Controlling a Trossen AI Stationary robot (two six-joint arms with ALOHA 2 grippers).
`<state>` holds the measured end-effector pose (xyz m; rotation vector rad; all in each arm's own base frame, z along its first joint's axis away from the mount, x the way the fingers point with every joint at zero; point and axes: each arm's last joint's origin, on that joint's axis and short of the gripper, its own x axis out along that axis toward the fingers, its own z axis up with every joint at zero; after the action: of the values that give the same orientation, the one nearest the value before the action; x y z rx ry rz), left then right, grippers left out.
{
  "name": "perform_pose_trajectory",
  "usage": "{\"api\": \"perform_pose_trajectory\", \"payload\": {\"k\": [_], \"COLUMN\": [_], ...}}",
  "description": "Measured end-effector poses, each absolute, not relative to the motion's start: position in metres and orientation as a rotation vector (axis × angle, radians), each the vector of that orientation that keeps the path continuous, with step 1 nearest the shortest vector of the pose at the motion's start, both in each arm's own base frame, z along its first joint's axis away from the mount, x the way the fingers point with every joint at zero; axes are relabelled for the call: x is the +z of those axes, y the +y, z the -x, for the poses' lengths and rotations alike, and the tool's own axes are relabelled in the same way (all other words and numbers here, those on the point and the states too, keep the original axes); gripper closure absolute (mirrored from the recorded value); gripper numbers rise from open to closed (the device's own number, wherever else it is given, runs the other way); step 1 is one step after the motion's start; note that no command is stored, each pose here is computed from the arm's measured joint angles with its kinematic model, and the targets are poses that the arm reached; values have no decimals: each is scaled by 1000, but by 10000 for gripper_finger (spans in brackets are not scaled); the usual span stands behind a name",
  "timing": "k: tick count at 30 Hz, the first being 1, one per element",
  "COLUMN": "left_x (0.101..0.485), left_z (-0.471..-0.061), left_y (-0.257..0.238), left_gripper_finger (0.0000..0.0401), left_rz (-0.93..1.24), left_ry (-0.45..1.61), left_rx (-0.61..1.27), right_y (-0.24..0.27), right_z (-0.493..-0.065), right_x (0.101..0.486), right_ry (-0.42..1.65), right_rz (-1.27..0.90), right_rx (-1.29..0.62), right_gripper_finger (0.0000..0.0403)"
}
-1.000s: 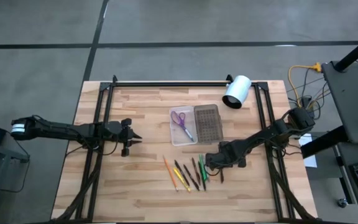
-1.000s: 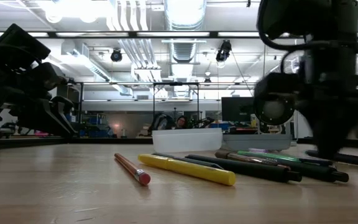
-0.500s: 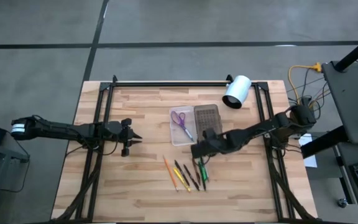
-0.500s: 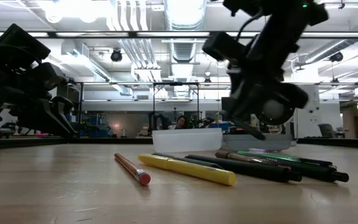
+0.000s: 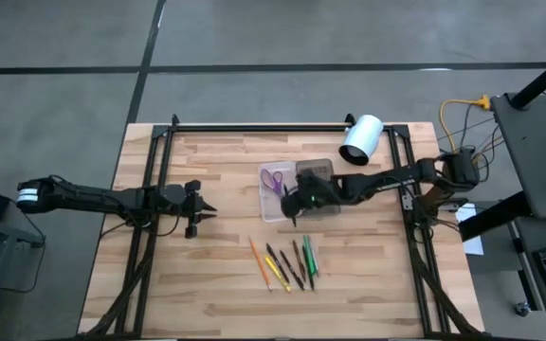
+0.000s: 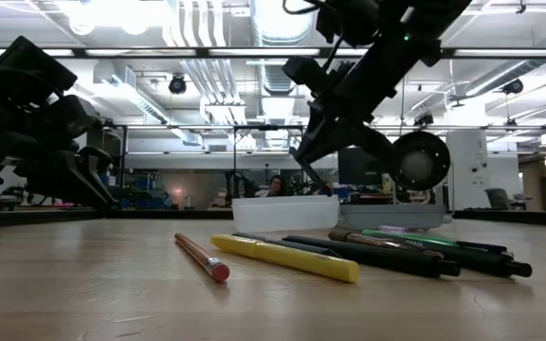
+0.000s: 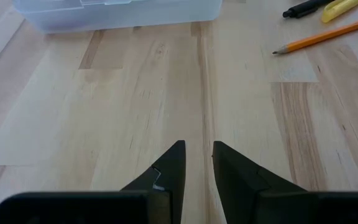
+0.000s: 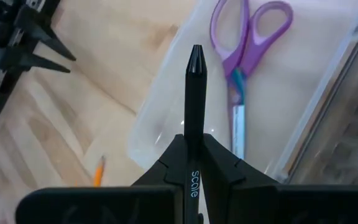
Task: Pick & place school supplies into a supply box
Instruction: Put the black pen into the supply box
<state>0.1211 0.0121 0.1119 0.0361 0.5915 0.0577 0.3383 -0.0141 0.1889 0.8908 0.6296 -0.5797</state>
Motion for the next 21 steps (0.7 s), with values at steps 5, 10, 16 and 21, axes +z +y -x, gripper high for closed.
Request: {"api": "perform_pose_trajectory", "payload": {"k": [5,10,16,21], "left_x": [112,112,112,112], "left_z": [-121,-121,-121,-121], "left_y": [12,12,12,12], "left_gripper_finger": [335,335,335,335], "left_rz": [-36,-36,-36,-36], "left_ry": [592,592,592,592], "left_rx": [58,58,58,58], "right_y": [-36,-51,-64,-68], "right_z": [-337,-337,-338,-337], "right_x": [189,191,195,194], "right_ry": [634,613,568,569], "right_rz": [-870,-853,-854,-862], "right_rx": [-589,-571,-553,-566], "right_gripper_finger": [390,390,390,390]}}
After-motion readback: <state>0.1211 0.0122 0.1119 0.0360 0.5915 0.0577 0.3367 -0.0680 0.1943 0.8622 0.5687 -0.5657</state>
